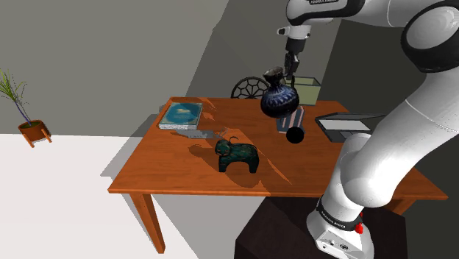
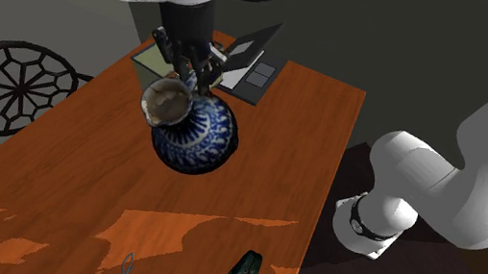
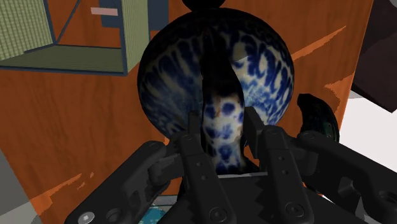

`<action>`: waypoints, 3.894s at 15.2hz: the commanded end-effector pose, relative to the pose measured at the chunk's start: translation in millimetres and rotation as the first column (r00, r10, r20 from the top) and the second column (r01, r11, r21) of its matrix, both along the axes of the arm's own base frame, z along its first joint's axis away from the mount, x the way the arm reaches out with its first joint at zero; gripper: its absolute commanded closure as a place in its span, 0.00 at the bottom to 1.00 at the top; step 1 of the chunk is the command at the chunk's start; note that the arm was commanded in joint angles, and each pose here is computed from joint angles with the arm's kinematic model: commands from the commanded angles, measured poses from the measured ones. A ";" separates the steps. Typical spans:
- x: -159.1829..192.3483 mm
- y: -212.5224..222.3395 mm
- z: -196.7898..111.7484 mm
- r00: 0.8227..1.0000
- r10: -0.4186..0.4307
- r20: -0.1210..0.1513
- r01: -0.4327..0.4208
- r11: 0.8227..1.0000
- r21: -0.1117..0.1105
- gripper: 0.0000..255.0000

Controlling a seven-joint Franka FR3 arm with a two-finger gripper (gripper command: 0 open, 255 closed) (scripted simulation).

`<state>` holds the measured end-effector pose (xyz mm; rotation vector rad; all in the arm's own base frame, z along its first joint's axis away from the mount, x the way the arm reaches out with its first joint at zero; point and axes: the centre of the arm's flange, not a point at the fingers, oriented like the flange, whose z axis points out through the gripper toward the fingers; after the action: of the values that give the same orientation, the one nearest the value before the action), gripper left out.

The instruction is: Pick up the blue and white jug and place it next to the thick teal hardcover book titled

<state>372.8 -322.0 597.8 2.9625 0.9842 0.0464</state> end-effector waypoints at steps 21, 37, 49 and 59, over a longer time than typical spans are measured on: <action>-0.4 -0.4 119.1 1.000 0.000 0.005 0.000 1.000 -0.002 1.00; 141.9 32.0 40.0 1.000 0.000 0.005 0.000 1.000 -0.002 1.00; 273.3 61.9 -43.2 1.000 0.000 0.005 0.000 1.000 -0.002 1.00; 328.0 74.3 -104.3 1.000 0.000 0.005 0.000 1.000 -0.002 1.00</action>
<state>701.1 -248.7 496.3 2.9629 0.9837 0.0449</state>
